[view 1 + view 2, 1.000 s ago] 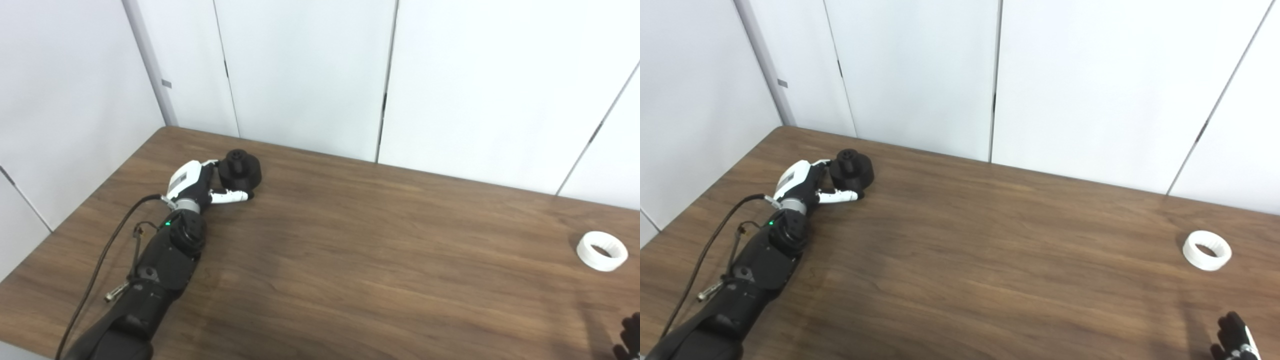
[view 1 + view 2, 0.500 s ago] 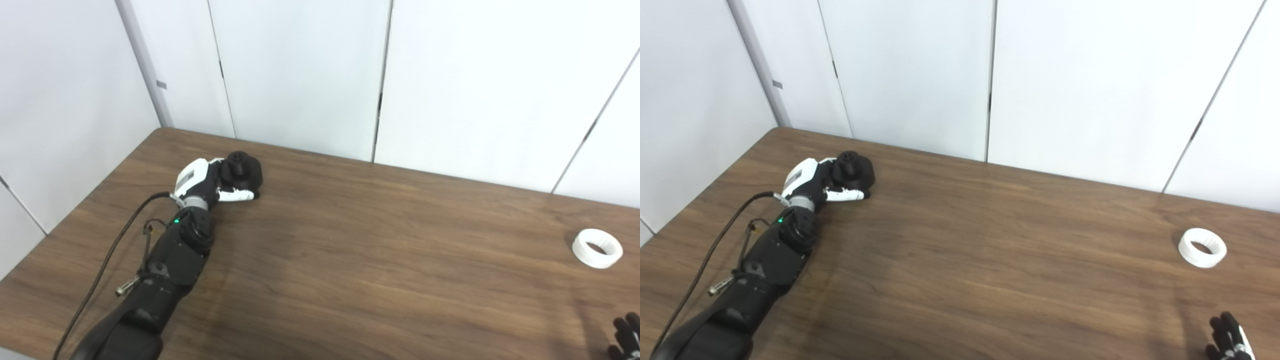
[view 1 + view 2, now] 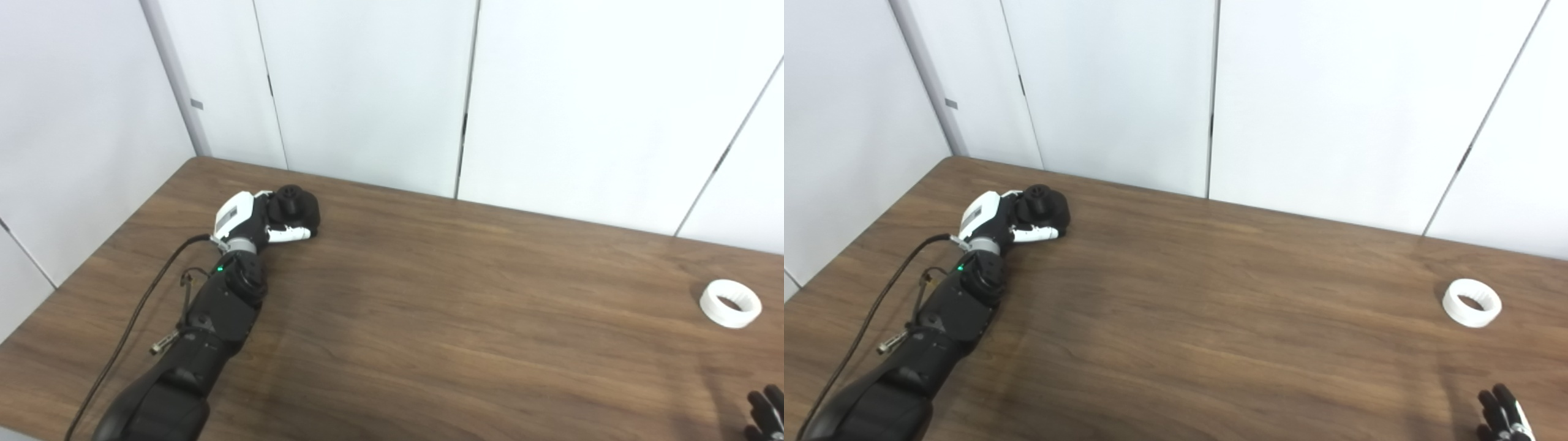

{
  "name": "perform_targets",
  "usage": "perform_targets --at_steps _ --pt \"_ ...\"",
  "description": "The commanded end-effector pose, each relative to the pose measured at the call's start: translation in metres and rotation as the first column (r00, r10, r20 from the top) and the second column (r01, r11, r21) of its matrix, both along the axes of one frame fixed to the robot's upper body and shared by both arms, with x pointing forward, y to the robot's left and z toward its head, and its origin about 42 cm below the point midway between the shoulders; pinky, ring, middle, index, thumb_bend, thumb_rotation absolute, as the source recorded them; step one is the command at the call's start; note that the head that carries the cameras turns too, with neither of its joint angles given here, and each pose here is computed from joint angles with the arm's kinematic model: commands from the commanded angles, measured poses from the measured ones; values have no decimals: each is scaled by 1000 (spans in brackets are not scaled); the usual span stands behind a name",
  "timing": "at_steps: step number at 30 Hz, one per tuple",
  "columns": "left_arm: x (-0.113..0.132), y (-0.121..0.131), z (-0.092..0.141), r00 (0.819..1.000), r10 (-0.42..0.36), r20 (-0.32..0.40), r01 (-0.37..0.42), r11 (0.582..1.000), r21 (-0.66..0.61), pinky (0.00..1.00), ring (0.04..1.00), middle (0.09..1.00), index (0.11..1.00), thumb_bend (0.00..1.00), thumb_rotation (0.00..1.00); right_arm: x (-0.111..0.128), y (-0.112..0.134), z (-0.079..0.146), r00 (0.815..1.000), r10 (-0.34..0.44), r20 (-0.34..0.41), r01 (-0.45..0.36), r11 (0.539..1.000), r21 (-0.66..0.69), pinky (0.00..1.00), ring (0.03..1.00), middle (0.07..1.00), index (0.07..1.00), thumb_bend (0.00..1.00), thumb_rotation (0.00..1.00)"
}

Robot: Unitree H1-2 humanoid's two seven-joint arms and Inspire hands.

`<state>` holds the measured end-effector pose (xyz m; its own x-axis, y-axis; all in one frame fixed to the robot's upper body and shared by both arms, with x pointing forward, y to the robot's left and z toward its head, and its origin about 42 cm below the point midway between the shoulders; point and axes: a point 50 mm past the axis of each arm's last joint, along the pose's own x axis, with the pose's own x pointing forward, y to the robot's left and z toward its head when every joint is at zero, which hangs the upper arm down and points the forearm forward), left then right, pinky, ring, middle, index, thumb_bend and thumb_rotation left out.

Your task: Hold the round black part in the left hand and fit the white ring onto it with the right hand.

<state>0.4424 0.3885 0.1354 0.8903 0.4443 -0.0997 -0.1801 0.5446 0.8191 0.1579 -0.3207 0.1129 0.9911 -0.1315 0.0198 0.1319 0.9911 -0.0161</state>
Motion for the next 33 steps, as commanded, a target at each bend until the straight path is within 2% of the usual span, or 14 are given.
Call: perform_targets --at_steps 1,12,16,19,20,21,22,24,27,33 --pt "16 7 33 997 17 78 -19 1000 22 1000 958 902 813 1000 359 7 1 15 996 23 84 -22 1000 -16 1000 1000 953 947 629 1000" --pt "15 5 27 999 21 27 -23 997 75 963 942 885 756 1000 349 5 1 17 996 15 84 -13 1000 -29 1000 992 938 941 609 1000" --pt "16 4 28 999 43 22 -44 995 91 969 928 864 697 955 282 5 1 19 996 15 87 -12 999 -35 1000 989 936 927 615 1000" --pt "15 4 27 996 54 69 -59 995 81 967 912 835 629 924 223 5 0 19 996 19 88 -16 999 -34 1000 992 939 926 614 1000" --pt "15 4 27 994 58 89 -64 996 64 987 914 821 545 689 132 5 0 20 996 21 89 -18 999 -35 1000 996 942 929 611 1000" --pt "14 4 26 993 62 101 -67 997 47 993 911 813 515 609 99 5 0 20 996 21 89 -18 999 -36 1000 998 944 930 606 1000" --pt "14 4 26 992 64 107 -69 997 39 956 894 800 498 568 77 5 0 20 996 20 89 -17 999 -36 1000 999 943 930 597 1000" --pt "14 5 24 993 61 104 -66 997 39 857 860 776 484 533 54 5 1 21 996 20 88 -17 999 -36 1000 994 939 927 604 1000" --pt "13 5 22 993 53 101 -59 997 50 769 829 763 481 524 48 5 1 21 996 14 86 -11 999 -34 1000 990 932 924 620 1000" --pt "13 5 22 992 36 118 -43 997 61 697 813 766 483 522 48 7 1 19 997 9 83 -6 999 -39 1000 985 931 924 631 1000"
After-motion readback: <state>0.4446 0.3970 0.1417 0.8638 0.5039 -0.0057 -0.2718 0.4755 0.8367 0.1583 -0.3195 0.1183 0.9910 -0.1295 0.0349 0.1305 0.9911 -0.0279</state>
